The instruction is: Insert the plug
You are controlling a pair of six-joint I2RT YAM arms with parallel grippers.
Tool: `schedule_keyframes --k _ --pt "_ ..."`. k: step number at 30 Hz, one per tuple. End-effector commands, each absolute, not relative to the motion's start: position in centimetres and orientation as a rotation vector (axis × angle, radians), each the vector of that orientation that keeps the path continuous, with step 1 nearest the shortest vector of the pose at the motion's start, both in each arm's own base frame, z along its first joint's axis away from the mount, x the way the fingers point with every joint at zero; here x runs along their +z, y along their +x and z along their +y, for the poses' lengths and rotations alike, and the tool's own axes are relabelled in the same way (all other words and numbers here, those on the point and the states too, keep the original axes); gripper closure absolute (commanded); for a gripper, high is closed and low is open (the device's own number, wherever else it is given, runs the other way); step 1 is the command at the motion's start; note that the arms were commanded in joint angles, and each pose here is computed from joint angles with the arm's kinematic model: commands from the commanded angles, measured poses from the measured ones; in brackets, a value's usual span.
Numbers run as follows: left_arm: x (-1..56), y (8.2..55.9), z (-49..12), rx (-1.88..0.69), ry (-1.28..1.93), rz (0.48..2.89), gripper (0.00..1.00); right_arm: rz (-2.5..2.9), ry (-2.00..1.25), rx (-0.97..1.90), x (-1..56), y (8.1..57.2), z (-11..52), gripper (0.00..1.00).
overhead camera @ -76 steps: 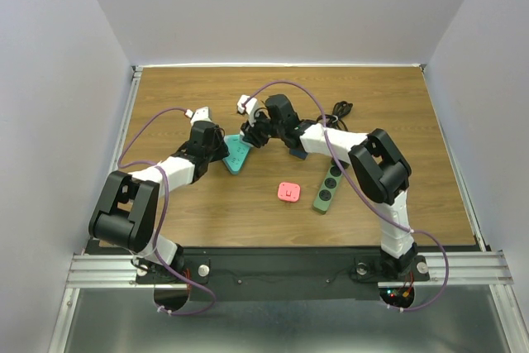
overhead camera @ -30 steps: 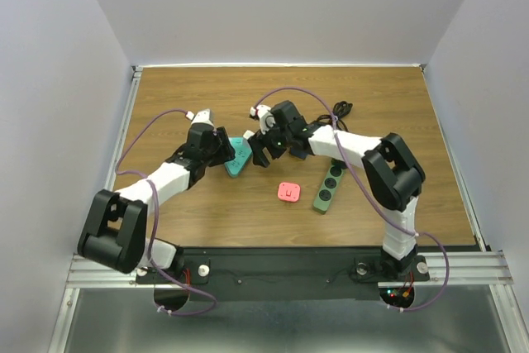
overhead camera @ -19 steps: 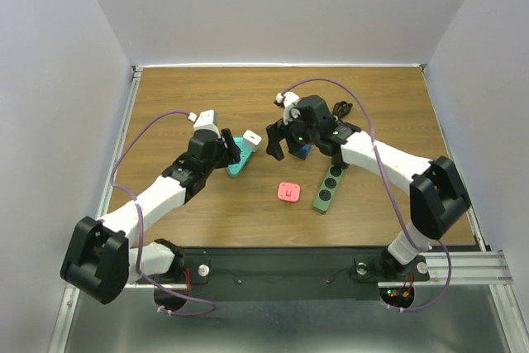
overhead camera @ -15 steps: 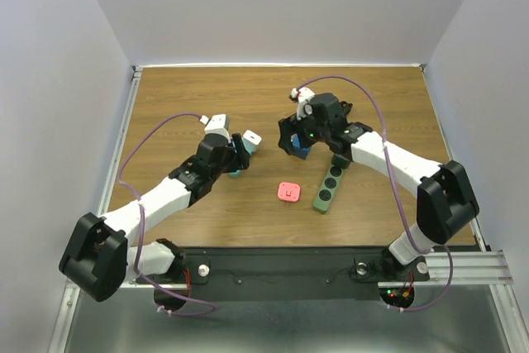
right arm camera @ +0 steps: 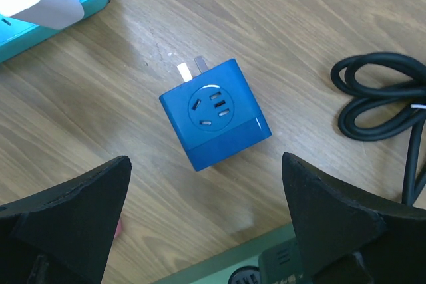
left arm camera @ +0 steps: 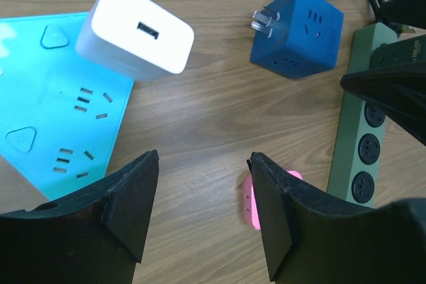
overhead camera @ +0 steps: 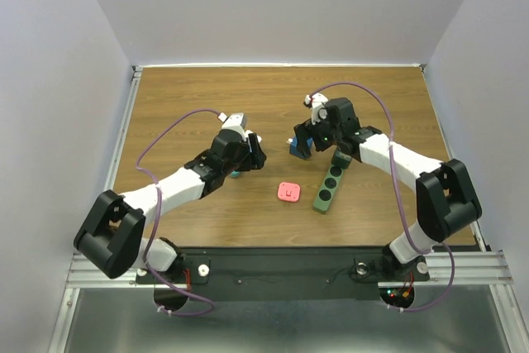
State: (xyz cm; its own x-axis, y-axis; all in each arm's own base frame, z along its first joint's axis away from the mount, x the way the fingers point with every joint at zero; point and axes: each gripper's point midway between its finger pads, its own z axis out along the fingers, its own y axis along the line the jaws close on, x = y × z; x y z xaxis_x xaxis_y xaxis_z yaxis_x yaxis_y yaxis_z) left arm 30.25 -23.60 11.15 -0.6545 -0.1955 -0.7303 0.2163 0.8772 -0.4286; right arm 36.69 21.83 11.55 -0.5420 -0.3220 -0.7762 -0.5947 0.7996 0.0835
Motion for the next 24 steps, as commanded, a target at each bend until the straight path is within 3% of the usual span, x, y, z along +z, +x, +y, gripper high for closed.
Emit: schedule_keyframes --k 1,24 --pt "13.3 31.5 -25.3 -0.681 0.053 2.132 0.32 2.090 -0.744 0.473 11.9 38.1 23.0 0.01" --pt "13.4 31.5 -25.7 -0.645 0.229 2.116 0.32 2.024 -0.879 0.477 8.3 40.0 23.8 0.04"
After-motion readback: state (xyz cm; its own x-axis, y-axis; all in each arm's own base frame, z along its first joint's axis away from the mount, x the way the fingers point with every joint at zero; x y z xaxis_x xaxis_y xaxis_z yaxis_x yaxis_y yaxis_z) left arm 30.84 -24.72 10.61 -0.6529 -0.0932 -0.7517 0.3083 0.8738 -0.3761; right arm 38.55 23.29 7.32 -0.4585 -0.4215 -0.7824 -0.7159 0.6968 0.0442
